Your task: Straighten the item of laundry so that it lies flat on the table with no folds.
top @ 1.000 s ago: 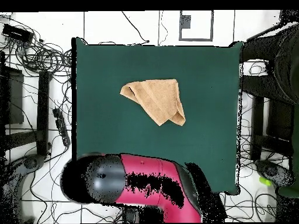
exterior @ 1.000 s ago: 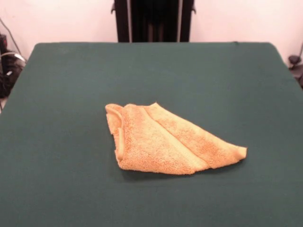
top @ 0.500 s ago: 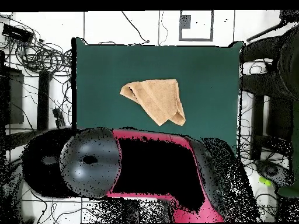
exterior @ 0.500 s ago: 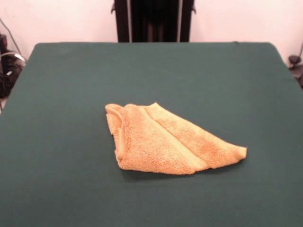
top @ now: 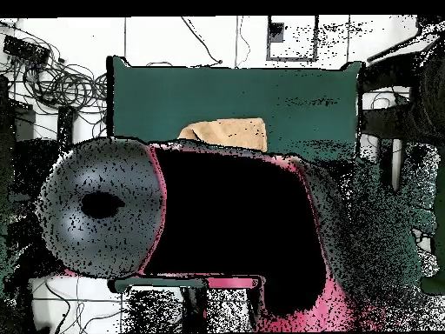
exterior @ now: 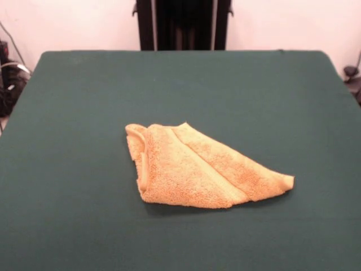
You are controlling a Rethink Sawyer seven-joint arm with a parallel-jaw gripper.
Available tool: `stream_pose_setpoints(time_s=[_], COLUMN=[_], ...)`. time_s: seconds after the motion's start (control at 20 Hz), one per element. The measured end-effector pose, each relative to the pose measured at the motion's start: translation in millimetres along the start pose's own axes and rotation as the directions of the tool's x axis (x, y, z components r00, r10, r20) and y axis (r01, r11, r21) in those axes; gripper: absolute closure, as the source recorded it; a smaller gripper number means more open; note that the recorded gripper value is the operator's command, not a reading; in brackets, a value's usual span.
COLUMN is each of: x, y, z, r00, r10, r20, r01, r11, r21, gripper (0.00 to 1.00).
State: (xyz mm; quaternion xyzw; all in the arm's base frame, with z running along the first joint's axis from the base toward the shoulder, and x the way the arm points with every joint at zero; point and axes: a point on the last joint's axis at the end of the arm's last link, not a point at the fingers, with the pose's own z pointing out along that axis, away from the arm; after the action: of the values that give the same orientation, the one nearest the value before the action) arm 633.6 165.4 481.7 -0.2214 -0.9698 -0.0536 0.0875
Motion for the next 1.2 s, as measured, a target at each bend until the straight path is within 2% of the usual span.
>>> stream_pose_setpoints(time_s=[0.15,0.25,0.45,0.55,0.6,0.65,0.7,0.75,0.8,0.9,1.0,1.2], x=[-24,-42,-79,-90,-95,-96,-97,-97,-96,-90,-83,-68], y=[11,17,22,19,16,13,8,5,1,-3,-6,-13], z=[15,34,98,135,157,173,195,210,231,259,279,302], r00=[1.0,0.999,0.988,0.975,0.964,0.956,0.947,0.944,0.941,0.939,0.94,0.95], r10=[0.022,0.028,0.044,0.057,0.067,0.074,0.084,0.088,0.091,0.086,0.077,0.05], r20=[-0.015,-0.044,-0.148,-0.216,-0.259,-0.284,-0.309,-0.319,-0.326,-0.333,-0.332,-0.308], r01=[-0.022,-0.027,-0.031,-0.026,-0.017,-0.01,0.004,0.014,0.03,0.056,0.072,0.085], r11=[1.0,0.999,0.996,0.989,0.981,0.975,0.962,0.952,0.937,0.917,0.908,0.907], r21=[0.009,0.024,0.089,0.147,0.191,0.223,0.273,0.305,0.348,0.396,0.413,0.411], gripper=[0.0,0.0,0.0,0.0,0.0,0.0,0.0,0.0,0.0,0.0,0.0,0.0])
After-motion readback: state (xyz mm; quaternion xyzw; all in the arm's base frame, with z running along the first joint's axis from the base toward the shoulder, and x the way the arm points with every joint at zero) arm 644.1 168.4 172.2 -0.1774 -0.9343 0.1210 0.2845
